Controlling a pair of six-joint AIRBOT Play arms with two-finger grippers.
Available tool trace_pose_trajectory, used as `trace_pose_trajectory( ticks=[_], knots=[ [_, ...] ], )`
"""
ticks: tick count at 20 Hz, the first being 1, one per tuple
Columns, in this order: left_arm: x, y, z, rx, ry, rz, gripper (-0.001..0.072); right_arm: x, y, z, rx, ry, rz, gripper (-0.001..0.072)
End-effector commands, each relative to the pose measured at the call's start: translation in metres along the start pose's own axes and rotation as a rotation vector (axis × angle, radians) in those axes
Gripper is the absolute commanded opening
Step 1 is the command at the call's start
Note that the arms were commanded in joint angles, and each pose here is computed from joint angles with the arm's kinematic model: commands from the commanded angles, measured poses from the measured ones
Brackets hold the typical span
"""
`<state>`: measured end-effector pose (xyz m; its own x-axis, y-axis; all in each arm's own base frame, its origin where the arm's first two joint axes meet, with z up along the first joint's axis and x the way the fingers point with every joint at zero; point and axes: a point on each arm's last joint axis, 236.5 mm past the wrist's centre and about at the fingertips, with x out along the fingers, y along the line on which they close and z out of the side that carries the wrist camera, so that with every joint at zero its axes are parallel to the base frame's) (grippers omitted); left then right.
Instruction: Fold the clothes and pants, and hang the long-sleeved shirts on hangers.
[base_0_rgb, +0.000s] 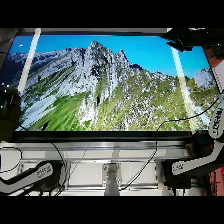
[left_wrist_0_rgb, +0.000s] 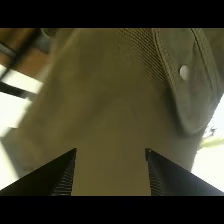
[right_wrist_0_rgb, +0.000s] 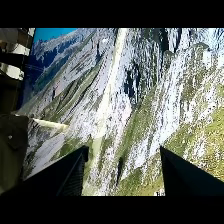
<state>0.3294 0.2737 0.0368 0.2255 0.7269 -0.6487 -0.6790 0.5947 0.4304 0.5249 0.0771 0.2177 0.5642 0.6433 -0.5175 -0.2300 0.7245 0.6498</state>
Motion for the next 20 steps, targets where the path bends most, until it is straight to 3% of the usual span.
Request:
trace_pose_trajectory(
  ticks=[1, 2, 3, 5, 11, 12, 13, 16, 20],
  knots=[
    [0.015, -0.022, 0.02, -0.228, -0.064, -0.178, 0.0463, 0.001, 0.0, 0.002, 0.0, -0.009, -0.001, 0.0582],
    [0.013, -0.028, 0.032, -0.233, -0.11, -0.215, 0.0488, 0.001, 0.0, 0.002, 0.0, -0.009, -0.001, 0.0661],
    [0.011, -0.033, 0.044, -0.238, -0.156, -0.251, 0.0489, 0.001, 0.0, 0.002, 0.0, -0.009, -0.001, 0.0688],
    [0.011, -0.045, 0.054, -0.242, -0.2, -0.3, 0.0506, 0.001, 0.0, 0.002, 0.0, -0.009, -0.001, 0.0688],
    [0.036, -0.048, 0.035, -0.229, -0.136, -0.277, 0.0507, 0.001, 0.0, 0.002, -0.001, -0.009, -0.001, 0.0688],
    [0.039, -0.044, 0.033, -0.237, -0.129, -0.268, 0.0524, 0.001, 0.0, 0.002, -0.001, -0.008, -0.001, 0.0688],
    [0.042, -0.038, 0.032, -0.245, -0.124, -0.259, 0.0586, 0.001, 0.0, 0.002, -0.001, -0.009, -0.001, 0.0688],
    [0.047, -0.03, 0.028, -0.254, -0.108, -0.238, 0.0635, 0.001, -0.001, 0.006, 0.0, -0.027, -0.003, 0.0688],
    [0.058, -0.034, 0.02, -0.237, -0.09, -0.235, 0.0636, 0.003, 0.002, 0.013, -0.005, -0.055, -0.002, 0.0689]
  ],
)
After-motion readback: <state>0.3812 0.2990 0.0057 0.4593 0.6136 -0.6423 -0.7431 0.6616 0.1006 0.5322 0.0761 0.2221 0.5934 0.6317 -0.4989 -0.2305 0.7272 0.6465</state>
